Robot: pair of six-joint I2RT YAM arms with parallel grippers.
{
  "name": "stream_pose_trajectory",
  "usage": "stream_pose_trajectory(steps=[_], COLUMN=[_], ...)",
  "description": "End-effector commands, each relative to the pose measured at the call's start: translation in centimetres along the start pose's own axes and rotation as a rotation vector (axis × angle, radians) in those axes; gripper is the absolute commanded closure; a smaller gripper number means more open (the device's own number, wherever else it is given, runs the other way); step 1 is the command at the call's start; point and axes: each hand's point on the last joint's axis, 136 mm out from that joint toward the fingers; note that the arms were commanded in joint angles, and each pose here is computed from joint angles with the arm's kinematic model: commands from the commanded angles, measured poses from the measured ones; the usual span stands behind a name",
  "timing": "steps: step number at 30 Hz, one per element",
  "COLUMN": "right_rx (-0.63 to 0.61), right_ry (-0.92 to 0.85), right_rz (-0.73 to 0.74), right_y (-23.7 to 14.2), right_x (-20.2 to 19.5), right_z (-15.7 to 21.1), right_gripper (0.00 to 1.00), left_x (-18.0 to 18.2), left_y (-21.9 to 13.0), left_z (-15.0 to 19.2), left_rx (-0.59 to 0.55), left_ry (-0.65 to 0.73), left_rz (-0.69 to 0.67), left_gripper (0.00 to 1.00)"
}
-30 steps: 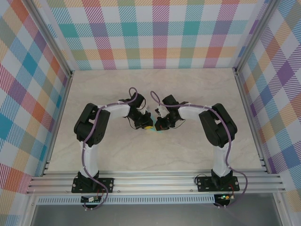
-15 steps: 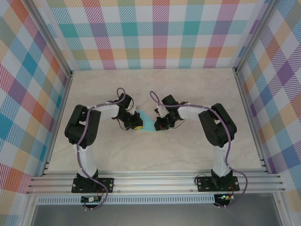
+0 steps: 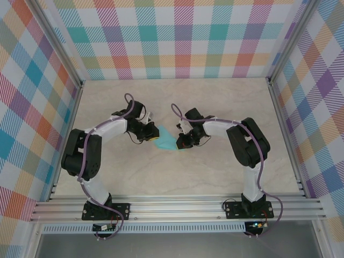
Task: Fold a paper plane with a square sheet of paper (fold left side to right side)
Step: Third fold the triangle at the center of the table.
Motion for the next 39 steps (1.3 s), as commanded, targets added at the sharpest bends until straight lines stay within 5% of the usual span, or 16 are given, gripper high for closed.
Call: stream_pose_trajectory(steps=[1, 18, 39], right_rx=[0.098, 0.098, 0.110], right_ry=[0.056, 0.057, 0.061], right_rz=[0.135, 0.139, 0.156], right_y=[1.7, 1.7, 1.9], right_x=[-4.0, -4.1, -4.5], right_z=[2.6, 2.6, 2.7], right_gripper=[1.00, 1.00, 1.00], left_x=[-2.1, -3.5, -1.0], left_y=[1.5, 8.1, 8.7], left_z=[1.7, 3.3, 4.8], left_rx=[0.056, 0.224, 0.277], left_ry=[-0.005, -0.031, -0.034], left_rz=[0.060, 0.063, -0.050], left_gripper=[0.88, 0.92, 0.93])
Point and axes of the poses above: each hand's point on the last joint's axis, 136 mm out from that joint toward the fingers, its own y axis out along the fingers, its own x axis along the line the jaws close on, z = x × y, and after that the axes turned 12 degrees about y, right-handed
